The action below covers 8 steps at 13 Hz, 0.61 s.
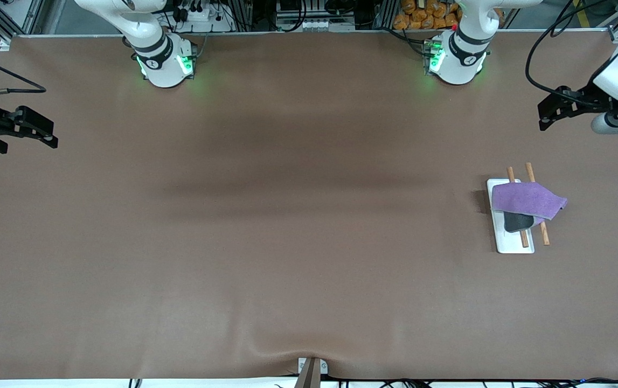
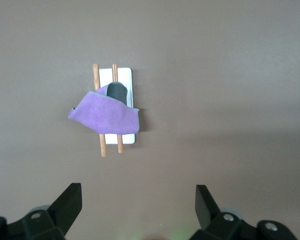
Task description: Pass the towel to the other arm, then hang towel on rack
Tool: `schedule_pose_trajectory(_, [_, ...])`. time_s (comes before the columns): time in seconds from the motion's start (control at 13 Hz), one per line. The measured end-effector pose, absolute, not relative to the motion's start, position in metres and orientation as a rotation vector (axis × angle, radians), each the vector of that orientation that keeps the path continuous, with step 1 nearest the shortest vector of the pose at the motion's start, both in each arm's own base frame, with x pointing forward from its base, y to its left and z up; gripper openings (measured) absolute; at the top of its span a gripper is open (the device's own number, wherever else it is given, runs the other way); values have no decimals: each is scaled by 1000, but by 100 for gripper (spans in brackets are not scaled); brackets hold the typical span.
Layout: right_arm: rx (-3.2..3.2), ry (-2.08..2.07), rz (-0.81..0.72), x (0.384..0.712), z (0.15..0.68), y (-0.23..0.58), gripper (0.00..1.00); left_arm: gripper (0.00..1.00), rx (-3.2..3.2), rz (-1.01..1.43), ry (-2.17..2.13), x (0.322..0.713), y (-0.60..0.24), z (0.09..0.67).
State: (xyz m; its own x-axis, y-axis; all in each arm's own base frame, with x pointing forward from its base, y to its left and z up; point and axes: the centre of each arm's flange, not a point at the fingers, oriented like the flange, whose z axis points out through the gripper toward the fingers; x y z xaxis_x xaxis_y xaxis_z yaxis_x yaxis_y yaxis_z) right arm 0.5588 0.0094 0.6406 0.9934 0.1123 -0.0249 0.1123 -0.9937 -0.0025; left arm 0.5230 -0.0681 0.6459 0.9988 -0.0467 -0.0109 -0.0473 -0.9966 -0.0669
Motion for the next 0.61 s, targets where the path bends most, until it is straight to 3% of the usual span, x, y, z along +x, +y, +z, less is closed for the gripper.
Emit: schedule_pose_trajectory(0.61, [-3135,-176,39,559,641,9,100,100,-3066,75,-38,505,-62,642])
